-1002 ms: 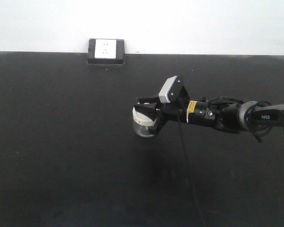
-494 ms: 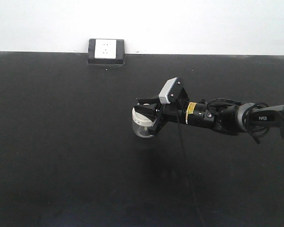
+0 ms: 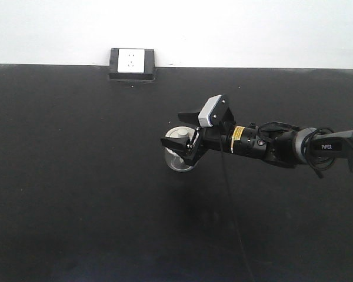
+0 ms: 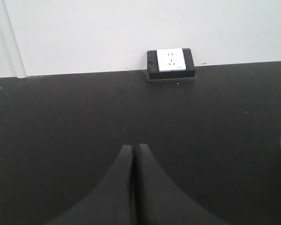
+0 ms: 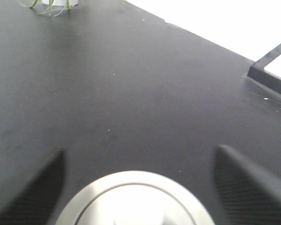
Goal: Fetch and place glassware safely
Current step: 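Set the jar down and open the right gripper, then lift and withdraw the right gripper away from the jar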
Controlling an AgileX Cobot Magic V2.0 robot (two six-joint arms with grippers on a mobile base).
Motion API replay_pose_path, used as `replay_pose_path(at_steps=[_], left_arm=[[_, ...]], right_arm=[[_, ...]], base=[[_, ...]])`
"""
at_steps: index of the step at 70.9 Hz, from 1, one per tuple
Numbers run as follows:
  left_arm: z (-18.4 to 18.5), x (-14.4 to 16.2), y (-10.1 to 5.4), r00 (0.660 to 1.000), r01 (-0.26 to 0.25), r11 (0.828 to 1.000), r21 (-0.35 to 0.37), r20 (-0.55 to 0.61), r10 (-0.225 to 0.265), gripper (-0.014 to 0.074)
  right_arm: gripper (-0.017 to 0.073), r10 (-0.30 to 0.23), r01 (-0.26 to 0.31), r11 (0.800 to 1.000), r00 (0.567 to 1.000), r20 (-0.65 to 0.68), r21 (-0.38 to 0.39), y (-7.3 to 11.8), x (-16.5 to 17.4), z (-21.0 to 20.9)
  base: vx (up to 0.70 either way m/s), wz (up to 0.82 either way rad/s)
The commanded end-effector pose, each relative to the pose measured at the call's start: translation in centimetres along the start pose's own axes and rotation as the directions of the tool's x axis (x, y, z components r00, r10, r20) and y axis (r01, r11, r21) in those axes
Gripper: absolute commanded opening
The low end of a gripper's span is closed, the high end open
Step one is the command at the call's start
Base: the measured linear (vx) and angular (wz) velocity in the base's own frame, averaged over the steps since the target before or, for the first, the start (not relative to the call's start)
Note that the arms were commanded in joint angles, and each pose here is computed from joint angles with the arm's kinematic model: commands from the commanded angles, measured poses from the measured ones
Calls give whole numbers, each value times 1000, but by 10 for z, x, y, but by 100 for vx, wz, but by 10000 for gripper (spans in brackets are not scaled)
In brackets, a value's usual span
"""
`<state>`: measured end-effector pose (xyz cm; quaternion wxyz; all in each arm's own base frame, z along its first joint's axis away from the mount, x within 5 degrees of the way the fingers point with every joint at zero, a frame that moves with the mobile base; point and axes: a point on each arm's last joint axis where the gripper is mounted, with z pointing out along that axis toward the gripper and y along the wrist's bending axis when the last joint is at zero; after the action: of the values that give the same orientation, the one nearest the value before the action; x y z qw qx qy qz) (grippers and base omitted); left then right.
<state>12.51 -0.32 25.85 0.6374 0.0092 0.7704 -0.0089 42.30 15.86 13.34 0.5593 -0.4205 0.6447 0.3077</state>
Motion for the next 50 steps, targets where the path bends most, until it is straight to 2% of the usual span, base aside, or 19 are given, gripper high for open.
replay_pose_path(at_steps=[1,16,25,33,50], left_arm=[[0,-16,0,995,17,1000,2,96,-17,-7],[0,-16,0,995,17,1000,2,96,-17,-7],[0,-16,0,995,17,1000,2,96,-17,-7],[0,-16,0,995,17,1000,2,96,-17,-7],[0,-16,0,995,17,1000,2,96,-17,-7]], right_arm=[[729,-41,37,999,990,134,28,-7,-41,-6],[706,-44,40,999,989,142,34,-7,-45,-7],[682,-26,19,998,991,135,56,-8,-54,-11],[655,-22,11,996,992,122,89,-10,-70,-16],[552,-3,-18,984,992,123,174,-8,-128,-41]], base=[[0,0],[0,0],[0,0],[0,0],[0,0]])
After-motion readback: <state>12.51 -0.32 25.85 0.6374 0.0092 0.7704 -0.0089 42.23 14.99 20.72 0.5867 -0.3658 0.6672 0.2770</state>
